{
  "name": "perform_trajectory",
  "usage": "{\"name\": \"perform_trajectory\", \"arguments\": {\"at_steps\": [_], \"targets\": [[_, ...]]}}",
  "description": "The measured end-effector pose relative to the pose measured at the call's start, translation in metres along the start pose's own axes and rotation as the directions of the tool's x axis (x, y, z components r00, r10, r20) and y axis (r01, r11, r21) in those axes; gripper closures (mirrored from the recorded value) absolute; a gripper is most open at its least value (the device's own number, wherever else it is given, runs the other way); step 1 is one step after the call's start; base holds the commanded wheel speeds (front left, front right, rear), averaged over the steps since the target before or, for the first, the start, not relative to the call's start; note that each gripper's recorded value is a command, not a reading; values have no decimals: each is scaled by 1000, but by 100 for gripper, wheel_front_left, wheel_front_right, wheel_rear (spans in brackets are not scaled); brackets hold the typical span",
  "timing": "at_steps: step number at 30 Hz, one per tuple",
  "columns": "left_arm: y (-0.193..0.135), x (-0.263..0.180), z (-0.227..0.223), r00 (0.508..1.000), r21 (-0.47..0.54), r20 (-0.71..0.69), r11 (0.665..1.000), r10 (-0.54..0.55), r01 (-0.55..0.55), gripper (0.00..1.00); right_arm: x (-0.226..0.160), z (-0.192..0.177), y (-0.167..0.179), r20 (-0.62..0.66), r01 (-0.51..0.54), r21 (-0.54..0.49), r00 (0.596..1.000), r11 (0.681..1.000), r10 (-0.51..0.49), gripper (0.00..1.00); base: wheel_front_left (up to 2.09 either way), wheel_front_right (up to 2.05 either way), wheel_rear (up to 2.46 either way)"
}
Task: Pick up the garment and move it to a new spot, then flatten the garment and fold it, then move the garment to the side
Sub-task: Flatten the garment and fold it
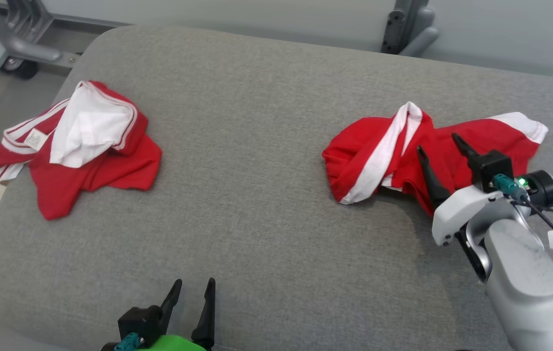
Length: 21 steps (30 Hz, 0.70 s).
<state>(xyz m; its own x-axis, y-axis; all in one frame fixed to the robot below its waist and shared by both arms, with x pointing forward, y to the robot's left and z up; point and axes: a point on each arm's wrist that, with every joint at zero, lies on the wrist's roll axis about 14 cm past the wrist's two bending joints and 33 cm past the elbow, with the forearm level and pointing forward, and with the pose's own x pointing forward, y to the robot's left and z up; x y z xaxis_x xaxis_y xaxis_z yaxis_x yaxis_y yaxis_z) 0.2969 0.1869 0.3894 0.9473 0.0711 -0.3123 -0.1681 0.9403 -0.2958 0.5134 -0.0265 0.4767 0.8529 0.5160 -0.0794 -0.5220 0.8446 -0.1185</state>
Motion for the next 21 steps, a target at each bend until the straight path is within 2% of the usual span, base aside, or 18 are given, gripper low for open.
{"name": "perform_trajectory", "arguments": {"at_steps": [10,14,21], "targets": [[-39,16,8,990,30,17,990,-139,138,0,-74,-18,9,-27,22,24,999,999,-21,0,0,0,0],[-45,16,8,987,33,18,986,-161,161,0,-77,-15,17,-21,-1,10,1000,1000,1,0,0,0,0],[-29,11,5,994,24,12,994,-110,110,0,-58,-15,31,-34,-67,-56,997,996,65,0,0,0,0]]}}
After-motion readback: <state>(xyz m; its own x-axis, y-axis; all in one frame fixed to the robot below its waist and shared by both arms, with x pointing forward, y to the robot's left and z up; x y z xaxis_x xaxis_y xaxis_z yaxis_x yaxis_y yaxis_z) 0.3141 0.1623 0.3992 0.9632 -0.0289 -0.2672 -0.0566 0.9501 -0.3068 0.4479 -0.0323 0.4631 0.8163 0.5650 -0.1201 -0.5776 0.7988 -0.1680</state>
